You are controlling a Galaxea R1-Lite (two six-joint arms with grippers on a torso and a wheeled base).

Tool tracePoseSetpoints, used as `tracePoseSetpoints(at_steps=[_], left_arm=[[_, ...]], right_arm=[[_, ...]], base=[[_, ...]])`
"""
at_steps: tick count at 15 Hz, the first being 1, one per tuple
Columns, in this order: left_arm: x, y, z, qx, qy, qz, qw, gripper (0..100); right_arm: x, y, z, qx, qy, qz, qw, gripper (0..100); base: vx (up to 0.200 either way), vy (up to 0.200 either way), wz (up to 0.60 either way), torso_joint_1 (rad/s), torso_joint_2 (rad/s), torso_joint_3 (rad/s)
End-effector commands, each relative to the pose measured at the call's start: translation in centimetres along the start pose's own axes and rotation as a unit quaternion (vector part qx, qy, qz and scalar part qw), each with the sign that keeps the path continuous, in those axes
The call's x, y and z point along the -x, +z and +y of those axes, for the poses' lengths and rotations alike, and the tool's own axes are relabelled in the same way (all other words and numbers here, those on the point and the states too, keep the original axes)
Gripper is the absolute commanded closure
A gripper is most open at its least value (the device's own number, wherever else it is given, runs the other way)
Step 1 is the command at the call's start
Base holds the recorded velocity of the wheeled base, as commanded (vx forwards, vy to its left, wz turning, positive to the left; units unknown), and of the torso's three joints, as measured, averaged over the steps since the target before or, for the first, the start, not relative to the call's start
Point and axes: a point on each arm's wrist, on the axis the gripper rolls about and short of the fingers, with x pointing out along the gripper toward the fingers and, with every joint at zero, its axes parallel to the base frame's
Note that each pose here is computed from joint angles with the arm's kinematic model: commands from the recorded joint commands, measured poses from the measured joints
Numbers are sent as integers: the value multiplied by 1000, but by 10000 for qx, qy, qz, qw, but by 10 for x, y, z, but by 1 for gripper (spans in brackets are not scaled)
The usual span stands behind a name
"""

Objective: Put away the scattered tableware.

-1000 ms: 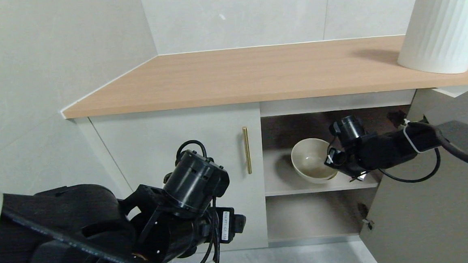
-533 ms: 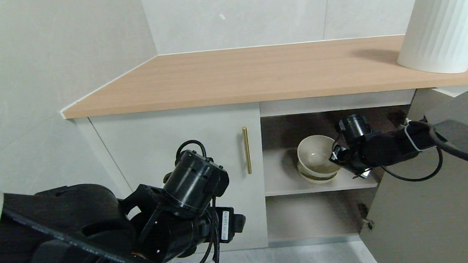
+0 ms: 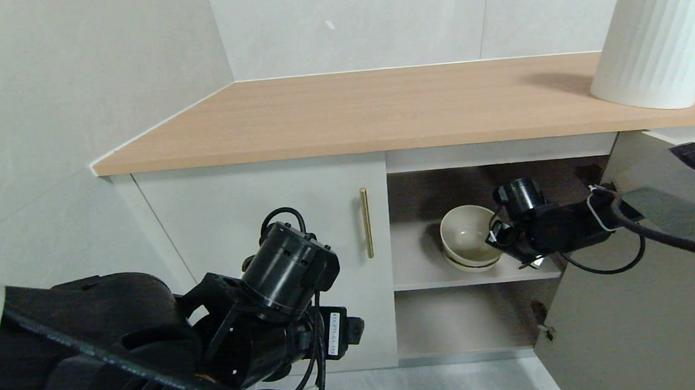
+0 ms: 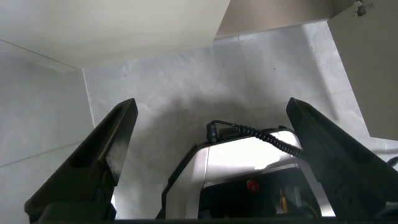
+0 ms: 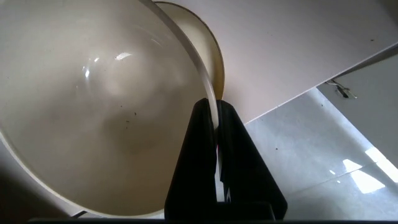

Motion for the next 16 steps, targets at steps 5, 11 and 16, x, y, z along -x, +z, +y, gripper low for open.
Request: tracePoseSetpoints(at_steps=[5,11,16], left_arm=[[-1,0,0,-2,7,10,10000,0],[-1,0,0,-5,10,16,10000,0],[-1,0,0,4,12,9,10000,0]], right_arm=[[-7,0,-3,-17,-51,4,10000,100],[-8,0,-3,-15,-56,9,10000,0],[-7,0,-2,-17,-45,9,10000,0]], base=[[0,0,0,0,0,0],[0,0,0,0,0,0],[0,0,0,0,0,0]])
